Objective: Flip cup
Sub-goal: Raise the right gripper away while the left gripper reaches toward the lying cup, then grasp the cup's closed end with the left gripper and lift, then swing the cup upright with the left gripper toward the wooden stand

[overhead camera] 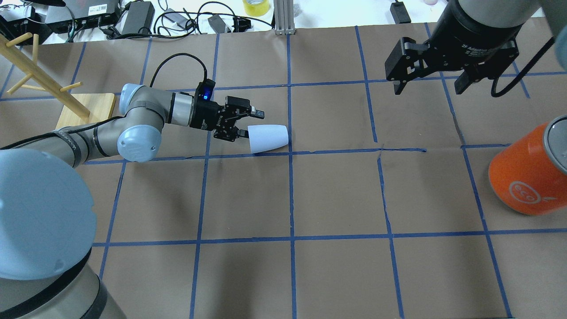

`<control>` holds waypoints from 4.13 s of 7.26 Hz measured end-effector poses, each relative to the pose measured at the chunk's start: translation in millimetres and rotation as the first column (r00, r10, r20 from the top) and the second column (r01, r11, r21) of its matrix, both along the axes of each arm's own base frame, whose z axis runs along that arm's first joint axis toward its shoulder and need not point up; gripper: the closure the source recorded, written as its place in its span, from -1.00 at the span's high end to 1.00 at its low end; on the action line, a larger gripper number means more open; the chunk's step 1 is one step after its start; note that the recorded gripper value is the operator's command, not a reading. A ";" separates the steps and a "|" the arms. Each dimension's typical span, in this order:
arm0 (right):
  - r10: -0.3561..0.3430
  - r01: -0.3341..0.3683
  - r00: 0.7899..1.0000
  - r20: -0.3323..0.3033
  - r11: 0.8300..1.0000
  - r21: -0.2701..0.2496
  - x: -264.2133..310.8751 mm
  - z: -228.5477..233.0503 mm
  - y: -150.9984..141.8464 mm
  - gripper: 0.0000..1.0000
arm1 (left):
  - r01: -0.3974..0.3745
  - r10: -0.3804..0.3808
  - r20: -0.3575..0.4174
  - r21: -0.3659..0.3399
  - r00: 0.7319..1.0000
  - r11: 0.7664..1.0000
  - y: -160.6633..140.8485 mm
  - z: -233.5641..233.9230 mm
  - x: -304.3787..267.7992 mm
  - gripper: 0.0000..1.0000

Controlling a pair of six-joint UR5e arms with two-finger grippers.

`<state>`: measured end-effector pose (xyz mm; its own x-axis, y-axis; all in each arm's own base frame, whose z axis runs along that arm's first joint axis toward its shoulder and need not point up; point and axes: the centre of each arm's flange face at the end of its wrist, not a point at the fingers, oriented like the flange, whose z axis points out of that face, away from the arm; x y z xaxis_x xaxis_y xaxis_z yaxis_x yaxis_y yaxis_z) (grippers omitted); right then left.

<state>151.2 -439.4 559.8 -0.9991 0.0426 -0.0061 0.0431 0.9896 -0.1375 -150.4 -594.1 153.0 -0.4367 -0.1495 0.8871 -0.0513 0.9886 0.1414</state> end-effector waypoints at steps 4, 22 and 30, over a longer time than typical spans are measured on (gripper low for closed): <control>-0.006 0.006 1.000 0.005 0.999 -0.037 -0.6 6.9 -24.2 1.00 | 0.005 -0.005 0.015 0.020 1.000 1.000 -0.8 0.1 -14.5 -0.75; 0.005 -0.004 1.000 0.003 1.000 -0.021 1.3 -0.1 -27.3 1.00 | 0.237 -0.073 0.869 -0.052 0.489 0.970 -55.3 170.3 73.7 -1.00; 0.005 -0.004 1.000 0.003 1.000 -0.020 1.5 0.0 -26.7 1.00 | 0.288 -0.135 0.892 0.005 0.431 0.958 -89.2 109.1 126.8 -1.00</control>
<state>152.7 -466.2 559.8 -0.9992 0.0380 -0.0096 0.0390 0.9868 -0.1573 -23.6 -683.3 262.1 -0.9899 0.1418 0.0097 0.1420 0.9896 0.0234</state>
